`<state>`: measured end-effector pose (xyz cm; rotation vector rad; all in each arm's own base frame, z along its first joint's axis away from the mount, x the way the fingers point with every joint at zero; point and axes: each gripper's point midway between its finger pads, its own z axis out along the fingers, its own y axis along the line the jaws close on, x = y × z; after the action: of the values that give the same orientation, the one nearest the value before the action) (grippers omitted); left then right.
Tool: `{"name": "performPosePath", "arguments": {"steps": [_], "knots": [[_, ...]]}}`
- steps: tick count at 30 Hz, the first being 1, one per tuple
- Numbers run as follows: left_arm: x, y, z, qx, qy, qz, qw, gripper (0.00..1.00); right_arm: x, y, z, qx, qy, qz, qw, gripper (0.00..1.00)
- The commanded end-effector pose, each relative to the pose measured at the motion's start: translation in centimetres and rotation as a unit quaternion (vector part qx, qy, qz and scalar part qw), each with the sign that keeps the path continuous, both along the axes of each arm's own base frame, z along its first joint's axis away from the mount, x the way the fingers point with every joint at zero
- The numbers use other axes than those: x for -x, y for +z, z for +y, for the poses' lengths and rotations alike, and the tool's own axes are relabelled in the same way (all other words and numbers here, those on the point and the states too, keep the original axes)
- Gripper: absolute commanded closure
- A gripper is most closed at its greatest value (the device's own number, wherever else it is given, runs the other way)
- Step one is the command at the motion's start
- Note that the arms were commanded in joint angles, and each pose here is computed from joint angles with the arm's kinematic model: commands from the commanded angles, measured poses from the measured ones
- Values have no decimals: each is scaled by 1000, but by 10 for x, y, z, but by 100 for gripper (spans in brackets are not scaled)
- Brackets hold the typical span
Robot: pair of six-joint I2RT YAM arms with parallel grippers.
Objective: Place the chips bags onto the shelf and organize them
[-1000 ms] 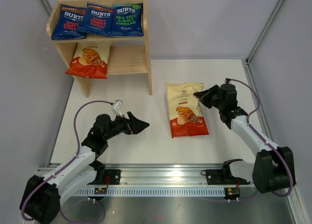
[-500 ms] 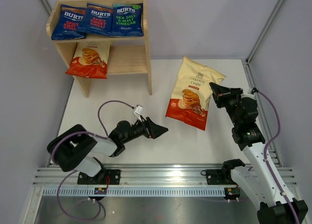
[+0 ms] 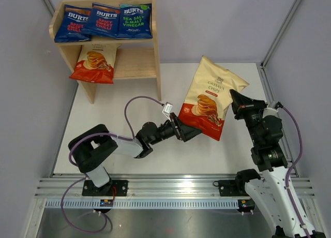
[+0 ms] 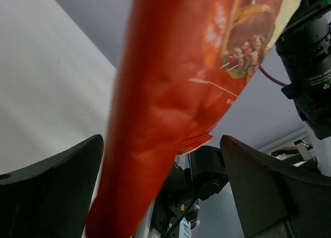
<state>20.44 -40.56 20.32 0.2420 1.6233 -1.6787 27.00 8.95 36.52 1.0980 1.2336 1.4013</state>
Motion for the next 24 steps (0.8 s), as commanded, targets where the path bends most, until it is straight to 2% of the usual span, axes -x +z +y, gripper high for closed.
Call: {"name": "performPosePath", "arguments": {"steps": [1,5,9,13,16,17,19,21,23,24], "knots": [[7,112,21,182,36,-136,973,1,4,21,-2,-43,0,-35,998,100],[-8,120,25,199,76,-118,970,1,9,24,3,-63,18,-47,997,100],[-15,136,22,223,83,-112,965,1,18,29,-2,-84,12,-59,995,100],[-21,156,15,258,77,-95,958,8,18,29,-3,-107,9,-64,992,100],[-17,171,9,275,65,-101,954,25,18,32,-5,-119,5,-72,990,100],[-16,173,9,278,60,-101,953,41,19,35,-7,-115,1,-75,990,100],[-14,172,12,276,60,-102,954,57,21,36,-9,-111,-5,-76,991,100],[-10,177,19,273,66,-118,952,69,23,33,-13,-103,-18,-74,992,100],[-6,169,26,258,62,-128,955,72,25,30,-17,-89,-30,-72,993,100],[-2,173,32,259,58,-135,954,74,28,29,-19,-68,-37,-76,994,95]]}}
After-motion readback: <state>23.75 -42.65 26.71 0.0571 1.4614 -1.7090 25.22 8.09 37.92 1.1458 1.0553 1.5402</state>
